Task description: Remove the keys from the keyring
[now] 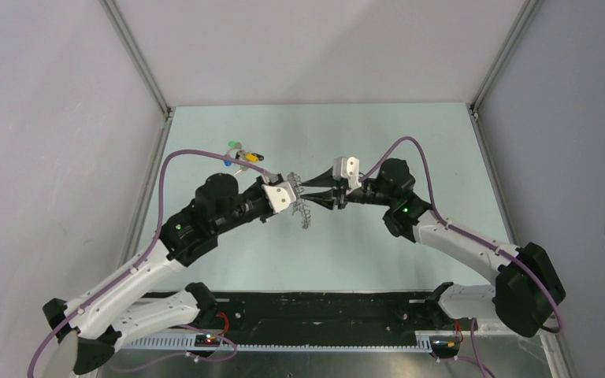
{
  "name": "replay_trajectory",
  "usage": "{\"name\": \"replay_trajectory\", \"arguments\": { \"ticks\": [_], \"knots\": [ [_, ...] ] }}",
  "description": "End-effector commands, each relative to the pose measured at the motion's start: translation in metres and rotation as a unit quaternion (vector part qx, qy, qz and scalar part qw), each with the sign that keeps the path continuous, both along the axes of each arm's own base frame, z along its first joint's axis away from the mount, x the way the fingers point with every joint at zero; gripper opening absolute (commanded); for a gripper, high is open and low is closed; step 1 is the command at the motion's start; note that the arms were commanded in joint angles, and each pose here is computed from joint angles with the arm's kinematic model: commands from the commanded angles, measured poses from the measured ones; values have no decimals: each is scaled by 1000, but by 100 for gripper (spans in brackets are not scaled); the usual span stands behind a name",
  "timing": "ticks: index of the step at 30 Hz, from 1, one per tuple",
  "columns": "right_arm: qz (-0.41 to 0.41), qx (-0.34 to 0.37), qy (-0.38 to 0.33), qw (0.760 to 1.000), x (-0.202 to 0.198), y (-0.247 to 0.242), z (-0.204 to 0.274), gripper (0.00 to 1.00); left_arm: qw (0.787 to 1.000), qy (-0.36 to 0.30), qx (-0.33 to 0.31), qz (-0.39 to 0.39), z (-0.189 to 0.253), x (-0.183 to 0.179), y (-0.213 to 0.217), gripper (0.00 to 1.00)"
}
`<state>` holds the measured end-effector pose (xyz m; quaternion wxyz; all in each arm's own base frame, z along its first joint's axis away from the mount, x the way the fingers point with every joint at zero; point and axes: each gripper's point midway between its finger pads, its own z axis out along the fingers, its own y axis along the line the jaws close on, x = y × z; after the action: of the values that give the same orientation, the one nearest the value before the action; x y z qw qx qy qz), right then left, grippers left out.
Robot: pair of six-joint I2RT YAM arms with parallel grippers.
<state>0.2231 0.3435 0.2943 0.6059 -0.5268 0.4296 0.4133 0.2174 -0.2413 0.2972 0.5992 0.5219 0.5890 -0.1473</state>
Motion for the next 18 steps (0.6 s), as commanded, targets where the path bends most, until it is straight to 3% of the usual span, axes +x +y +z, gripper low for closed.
{"name": "replay_trajectory", "arguments": {
  "ticks": [1,4,6,7,18],
  "knots": [
    [21,30,-30,999,-3,9,32,34,999,-36,-27,-10,21,0,-2,0],
    [26,28,-26,999,-4,10,31,24,999,-37,-27,-8,22,0,-2,0],
    [26,25,-24,999,-5,10,30,3,999,-38,-27,-4,22,1,-1,0],
    [25,23,-24,999,-5,9,29,1,999,-39,-27,-1,23,1,0,0],
    [-3,7,-24,1000,-14,-11,39,0,998,-44,-30,43,27,10,12,0]
  ]
}}
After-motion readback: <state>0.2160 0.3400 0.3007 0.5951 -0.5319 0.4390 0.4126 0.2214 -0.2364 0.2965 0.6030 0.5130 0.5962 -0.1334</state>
